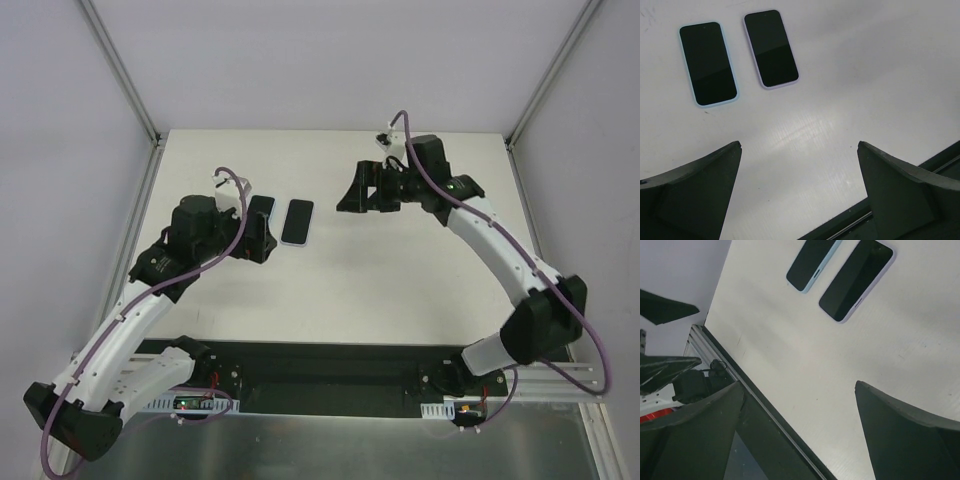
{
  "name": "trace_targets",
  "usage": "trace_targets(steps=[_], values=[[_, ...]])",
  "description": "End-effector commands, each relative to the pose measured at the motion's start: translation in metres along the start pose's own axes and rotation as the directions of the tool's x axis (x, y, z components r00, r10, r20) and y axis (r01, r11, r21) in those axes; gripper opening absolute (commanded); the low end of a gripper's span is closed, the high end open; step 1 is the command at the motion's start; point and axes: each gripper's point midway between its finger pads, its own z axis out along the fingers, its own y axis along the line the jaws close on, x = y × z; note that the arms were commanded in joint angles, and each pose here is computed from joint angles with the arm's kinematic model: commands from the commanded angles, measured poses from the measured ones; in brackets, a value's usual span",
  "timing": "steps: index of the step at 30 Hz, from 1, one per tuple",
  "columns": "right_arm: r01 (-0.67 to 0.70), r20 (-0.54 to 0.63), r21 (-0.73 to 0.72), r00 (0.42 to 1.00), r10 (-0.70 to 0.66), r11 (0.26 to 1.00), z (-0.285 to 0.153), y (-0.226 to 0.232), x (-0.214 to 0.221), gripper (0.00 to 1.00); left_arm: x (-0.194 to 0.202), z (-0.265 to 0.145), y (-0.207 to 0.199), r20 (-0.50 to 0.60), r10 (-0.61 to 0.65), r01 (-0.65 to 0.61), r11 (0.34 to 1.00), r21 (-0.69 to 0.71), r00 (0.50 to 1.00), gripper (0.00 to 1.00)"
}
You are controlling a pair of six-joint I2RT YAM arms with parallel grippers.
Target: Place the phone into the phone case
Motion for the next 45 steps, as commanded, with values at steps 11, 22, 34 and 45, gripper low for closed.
trace_targets(steps=[11, 22, 34, 45], values=[[0.031, 0.240, 0.079, 0.970, -0.049, 0.996, -0.098, 0.016, 0.068, 0.96, -0.041, -0.040, -0.055, 0.207, -0.132, 0.069, 0.955, 0.288, 0.969, 0.99], [0.033, 0.327, 0.104, 0.943, -0.065, 0.994, -0.132, 0.017, 0.085, 0.96, -0.030, -0.050, -0.069, 0.205, -0.183, 0.095, 0.922, 0.376, 0.962, 0.99], [0.029, 0.329, 0.098, 0.942, -0.060, 0.995, -0.133, 0.019, 0.085, 0.96, -0.031, -0.054, -0.073, 0.223, -0.210, 0.105, 0.907, 0.407, 0.952, 0.99], [0.029, 0.333, 0.097, 0.941, -0.060, 0.995, -0.133, 0.019, 0.084, 0.96, -0.029, -0.050, -0.075, 0.212, -0.207, 0.103, 0.903, 0.417, 0.955, 0.99]])
